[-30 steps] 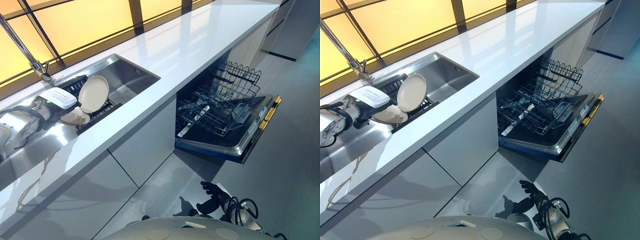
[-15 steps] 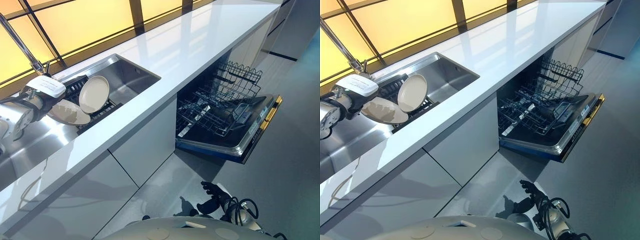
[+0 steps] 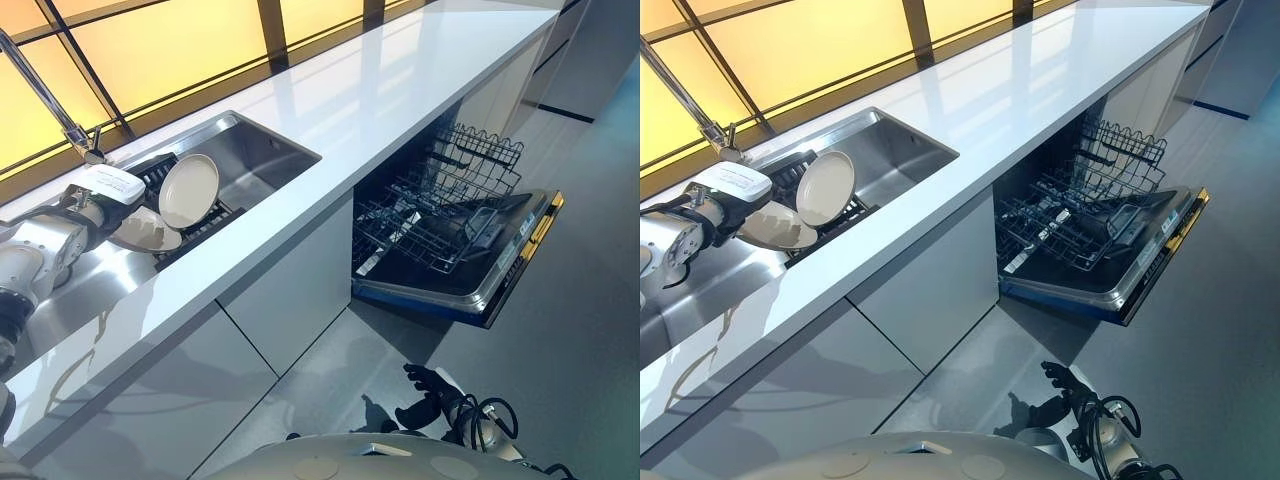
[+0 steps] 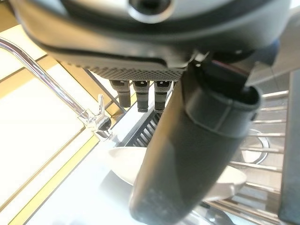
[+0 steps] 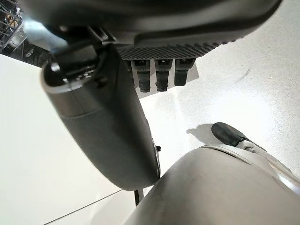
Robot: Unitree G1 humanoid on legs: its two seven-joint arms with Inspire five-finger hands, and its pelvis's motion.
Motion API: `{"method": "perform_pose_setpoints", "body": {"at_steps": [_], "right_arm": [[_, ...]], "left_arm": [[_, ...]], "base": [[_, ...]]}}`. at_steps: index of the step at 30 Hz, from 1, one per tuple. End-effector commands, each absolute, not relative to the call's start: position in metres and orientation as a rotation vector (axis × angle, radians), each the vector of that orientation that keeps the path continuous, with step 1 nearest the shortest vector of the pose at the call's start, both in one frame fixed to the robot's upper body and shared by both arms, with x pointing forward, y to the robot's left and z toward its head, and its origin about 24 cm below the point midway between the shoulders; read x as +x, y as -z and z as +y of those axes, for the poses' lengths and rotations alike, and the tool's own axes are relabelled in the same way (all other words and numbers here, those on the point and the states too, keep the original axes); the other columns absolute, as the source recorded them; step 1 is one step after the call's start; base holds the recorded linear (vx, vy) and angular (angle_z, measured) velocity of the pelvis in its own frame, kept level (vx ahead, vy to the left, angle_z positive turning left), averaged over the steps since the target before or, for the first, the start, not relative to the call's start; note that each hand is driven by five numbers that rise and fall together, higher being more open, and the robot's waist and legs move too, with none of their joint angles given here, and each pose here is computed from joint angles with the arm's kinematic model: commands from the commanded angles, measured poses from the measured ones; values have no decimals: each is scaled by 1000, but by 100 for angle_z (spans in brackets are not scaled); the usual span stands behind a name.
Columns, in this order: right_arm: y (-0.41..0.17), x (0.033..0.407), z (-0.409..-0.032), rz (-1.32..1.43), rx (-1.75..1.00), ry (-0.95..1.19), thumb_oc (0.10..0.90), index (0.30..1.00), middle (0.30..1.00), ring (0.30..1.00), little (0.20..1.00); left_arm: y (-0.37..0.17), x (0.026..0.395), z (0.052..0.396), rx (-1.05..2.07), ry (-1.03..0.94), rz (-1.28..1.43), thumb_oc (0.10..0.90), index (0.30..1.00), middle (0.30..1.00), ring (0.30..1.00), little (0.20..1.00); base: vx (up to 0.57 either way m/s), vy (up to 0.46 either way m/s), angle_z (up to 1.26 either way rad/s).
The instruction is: Pick up plates and place into dishwasher.
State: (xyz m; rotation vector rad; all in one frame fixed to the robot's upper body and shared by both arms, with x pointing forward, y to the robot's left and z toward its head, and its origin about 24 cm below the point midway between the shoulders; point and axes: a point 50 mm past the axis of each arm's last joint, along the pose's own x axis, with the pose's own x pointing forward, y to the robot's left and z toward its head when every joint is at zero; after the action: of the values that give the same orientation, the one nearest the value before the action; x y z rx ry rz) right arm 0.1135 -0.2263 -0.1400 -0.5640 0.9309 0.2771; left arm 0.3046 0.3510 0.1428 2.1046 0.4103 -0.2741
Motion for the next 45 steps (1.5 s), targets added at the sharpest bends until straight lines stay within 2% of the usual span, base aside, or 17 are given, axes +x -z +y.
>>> {"method": "perform_pose_setpoints", "body": {"at_steps": [1, 15, 29, 40, 42, 43, 44, 45], "right_arm": [[125, 143, -233, 811, -601, -286, 800, 900, 900, 900, 900], [125, 145, -233, 807, -608, -287, 800, 900, 900, 900, 900], [123, 145, -239, 800, -620, -266, 800, 900, 900, 900, 900], [119, 146, -251, 796, -661, -263, 800, 900, 900, 900, 900], [118, 147, -252, 793, -667, -268, 800, 900, 900, 900, 900], [118, 146, -252, 792, -669, -270, 800, 900, 900, 900, 900], [118, 146, -252, 790, -672, -272, 800, 900, 900, 900, 900], [117, 147, -252, 785, -674, -276, 800, 900, 900, 900, 900]], "left_arm": [[-210, 314, 373, 2137, -52, 410, 800, 900, 900, 900, 900], [-184, 316, 375, 2135, 6, 516, 800, 900, 900, 900, 900], [-163, 310, 394, 2175, -105, 668, 800, 900, 900, 900, 900], [-133, 294, 413, 2106, -121, 817, 800, 900, 900, 900, 900], [-130, 292, 414, 2098, -136, 813, 671, 789, 789, 789, 771], [-129, 292, 415, 2100, -143, 808, 635, 759, 759, 759, 735], [-129, 292, 415, 2104, -158, 789, 512, 653, 653, 653, 612], [-130, 292, 415, 2115, -202, 737, 309, 479, 479, 479, 409]], "base": [[0, 0, 0], [2, 2, -1], [18, 19, -4], [46, 67, -8], [48, 75, -13], [48, 64, -13], [53, 81, -9], [56, 89, -8]]}}
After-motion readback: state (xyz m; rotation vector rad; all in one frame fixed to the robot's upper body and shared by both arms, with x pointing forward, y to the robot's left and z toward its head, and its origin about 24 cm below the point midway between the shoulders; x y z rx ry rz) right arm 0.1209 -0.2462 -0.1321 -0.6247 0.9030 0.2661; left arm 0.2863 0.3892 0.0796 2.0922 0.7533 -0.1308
